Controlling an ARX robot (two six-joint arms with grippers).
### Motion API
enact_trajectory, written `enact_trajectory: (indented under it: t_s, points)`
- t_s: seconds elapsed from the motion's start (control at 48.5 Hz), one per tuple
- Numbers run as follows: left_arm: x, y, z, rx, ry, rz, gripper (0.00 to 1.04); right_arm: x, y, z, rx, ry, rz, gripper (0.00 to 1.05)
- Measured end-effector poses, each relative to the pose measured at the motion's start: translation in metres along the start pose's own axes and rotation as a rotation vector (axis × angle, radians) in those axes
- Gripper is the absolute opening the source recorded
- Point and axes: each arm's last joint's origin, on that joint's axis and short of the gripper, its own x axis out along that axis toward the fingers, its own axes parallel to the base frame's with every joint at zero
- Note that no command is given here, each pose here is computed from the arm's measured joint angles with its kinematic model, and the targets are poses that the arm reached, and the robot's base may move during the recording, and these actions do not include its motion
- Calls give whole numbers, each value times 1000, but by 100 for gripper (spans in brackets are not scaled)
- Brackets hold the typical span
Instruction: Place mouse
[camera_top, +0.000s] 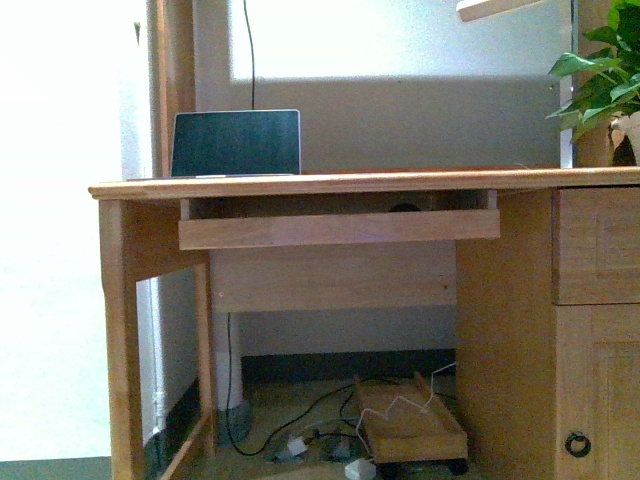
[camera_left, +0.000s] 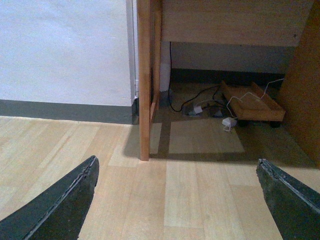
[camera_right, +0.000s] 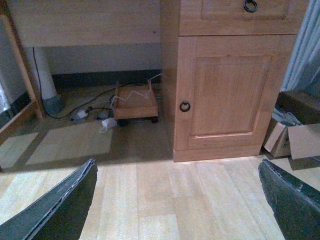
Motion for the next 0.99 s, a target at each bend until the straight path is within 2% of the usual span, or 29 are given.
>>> enact_trajectory:
  t_s: [0.99]
  points:
    - [0,0,0,0,0,0,97,0,0,0,0,0,0,97]
